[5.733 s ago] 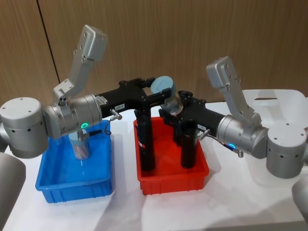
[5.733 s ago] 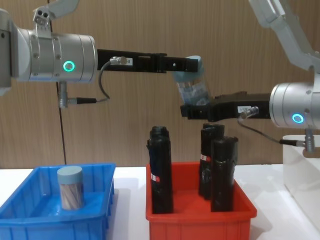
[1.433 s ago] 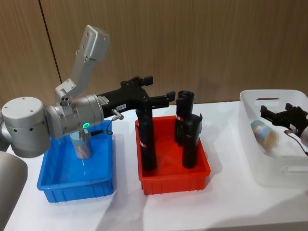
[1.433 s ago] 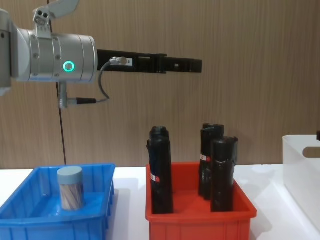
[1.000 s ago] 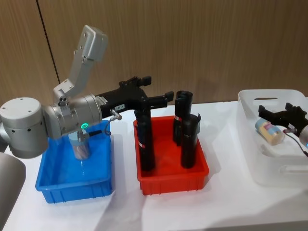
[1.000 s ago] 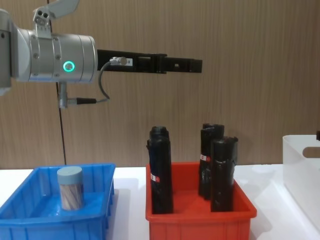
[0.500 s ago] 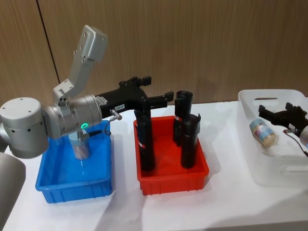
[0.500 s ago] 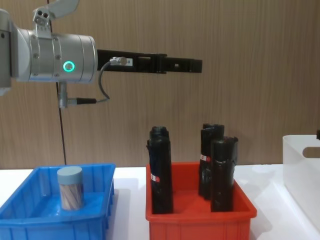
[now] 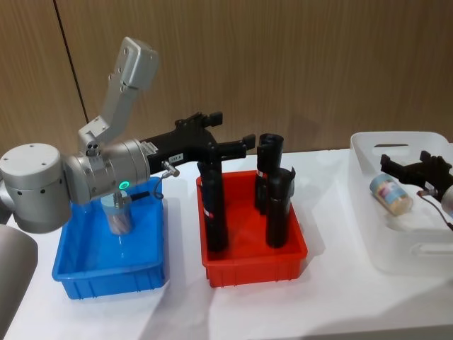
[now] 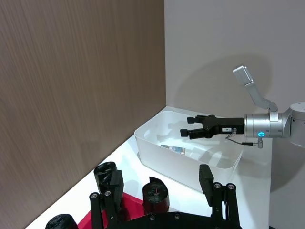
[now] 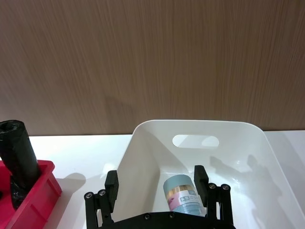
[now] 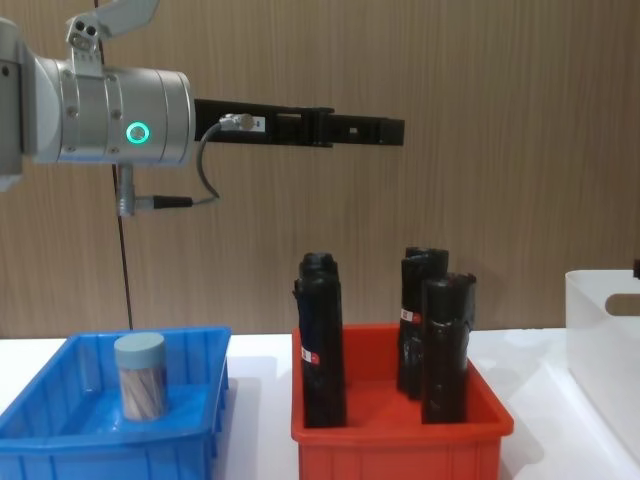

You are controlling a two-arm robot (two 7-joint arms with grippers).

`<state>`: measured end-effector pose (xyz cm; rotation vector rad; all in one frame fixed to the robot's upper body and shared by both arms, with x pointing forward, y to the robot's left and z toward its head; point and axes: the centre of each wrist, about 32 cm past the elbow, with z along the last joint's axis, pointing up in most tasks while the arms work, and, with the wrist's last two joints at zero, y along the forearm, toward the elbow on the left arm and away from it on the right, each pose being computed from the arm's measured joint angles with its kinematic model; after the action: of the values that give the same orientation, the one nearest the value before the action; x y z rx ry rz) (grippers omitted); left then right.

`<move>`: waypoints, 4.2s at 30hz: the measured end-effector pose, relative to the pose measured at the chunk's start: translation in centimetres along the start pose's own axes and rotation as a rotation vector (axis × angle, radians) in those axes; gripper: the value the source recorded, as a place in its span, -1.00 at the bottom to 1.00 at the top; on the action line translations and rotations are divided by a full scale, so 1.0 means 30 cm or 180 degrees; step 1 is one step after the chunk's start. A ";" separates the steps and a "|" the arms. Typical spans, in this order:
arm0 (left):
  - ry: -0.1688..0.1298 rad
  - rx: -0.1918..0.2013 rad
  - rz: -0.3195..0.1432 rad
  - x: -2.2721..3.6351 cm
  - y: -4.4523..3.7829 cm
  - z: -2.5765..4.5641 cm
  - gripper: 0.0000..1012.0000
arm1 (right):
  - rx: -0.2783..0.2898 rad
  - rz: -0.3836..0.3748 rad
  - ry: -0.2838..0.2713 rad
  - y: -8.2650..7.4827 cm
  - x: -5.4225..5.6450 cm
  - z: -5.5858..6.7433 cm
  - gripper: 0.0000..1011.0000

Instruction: Pick the cotton swabs from the blue box and place them into the white box.

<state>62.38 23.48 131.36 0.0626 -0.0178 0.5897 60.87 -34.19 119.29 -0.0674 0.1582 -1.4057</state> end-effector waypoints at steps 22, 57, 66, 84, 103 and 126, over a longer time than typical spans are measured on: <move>-0.0223 0.0044 0.0510 -0.099 0.026 -0.111 0.98 | 0.0134 0.0103 -0.0201 -0.091 -0.090 -0.048 0.98; -0.0635 -0.0119 0.1535 -0.380 0.104 -0.323 0.98 | 0.0501 0.0441 -0.0412 -0.366 -0.341 -0.112 0.98; -0.0682 -0.0185 0.1706 -0.438 0.122 -0.352 0.98 | 0.0599 0.0532 -0.0402 -0.447 -0.405 -0.113 0.98; -0.0684 -0.0199 0.1732 -0.445 0.124 -0.355 0.98 | 0.0635 0.0565 -0.0385 -0.479 -0.429 -0.113 0.98; -0.0682 -0.0195 0.1733 -0.445 0.124 -0.356 0.98 | 0.0579 0.0752 -0.0523 -0.426 -0.424 -0.112 0.98; -0.0682 -0.0196 0.1732 -0.445 0.124 -0.356 0.98 | 0.0284 0.1253 -0.0648 -0.196 -0.398 -0.116 0.98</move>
<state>49.20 19.84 120.44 0.0611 -0.2676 1.1237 52.75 -23.24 117.53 -0.0994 -0.0593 -1.0042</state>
